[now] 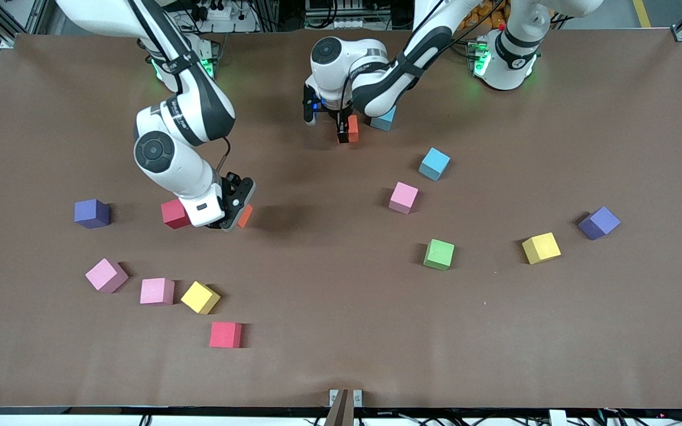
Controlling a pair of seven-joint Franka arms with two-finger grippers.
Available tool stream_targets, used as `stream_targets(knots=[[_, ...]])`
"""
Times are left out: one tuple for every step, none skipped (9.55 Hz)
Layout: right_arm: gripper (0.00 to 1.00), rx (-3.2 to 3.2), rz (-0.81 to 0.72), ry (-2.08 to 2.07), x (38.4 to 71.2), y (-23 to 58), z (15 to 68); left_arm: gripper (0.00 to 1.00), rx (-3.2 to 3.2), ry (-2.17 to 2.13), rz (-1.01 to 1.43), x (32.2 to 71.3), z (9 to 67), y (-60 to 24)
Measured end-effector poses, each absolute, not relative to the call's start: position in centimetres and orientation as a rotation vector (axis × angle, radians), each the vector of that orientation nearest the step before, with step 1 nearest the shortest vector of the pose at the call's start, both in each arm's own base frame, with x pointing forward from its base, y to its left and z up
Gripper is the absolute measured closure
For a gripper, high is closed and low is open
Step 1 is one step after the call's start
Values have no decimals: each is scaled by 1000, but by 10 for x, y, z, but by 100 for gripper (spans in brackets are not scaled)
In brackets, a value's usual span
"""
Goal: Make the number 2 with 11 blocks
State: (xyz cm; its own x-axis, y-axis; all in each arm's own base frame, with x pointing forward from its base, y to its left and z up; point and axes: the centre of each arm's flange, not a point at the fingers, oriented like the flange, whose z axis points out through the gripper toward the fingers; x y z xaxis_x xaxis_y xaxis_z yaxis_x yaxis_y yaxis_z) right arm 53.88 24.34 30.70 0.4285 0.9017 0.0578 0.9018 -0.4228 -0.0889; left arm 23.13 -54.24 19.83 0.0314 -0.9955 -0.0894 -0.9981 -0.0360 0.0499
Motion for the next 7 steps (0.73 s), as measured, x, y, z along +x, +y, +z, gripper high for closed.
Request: stream_targets(knots=[[42, -2549, 2, -1646, 534, 253, 306, 0, -2238, 2165, 165, 230, 204, -543], [42, -2538, 6, -1663, 530, 260, 306, 0, -2241, 2148, 197, 227, 213, -542], [42, -2529, 10, -1675, 527, 265, 305, 0, -2253, 2092, 244, 218, 228, -542], [42, -2523, 8, -1685, 524, 269, 304, 0, -2260, 2028, 291, 205, 249, -540], [42, -2518, -1, -1695, 521, 273, 301, 0, -2255, 1972, 317, 201, 278, -534], [42, -2515, -16, -1705, 516, 276, 296, 0, -2261, 1909, 315, 213, 310, -521], [42, -2509, -33, -1721, 509, 281, 290, 0, -2291, 1837, 303, 237, 335, -503]])
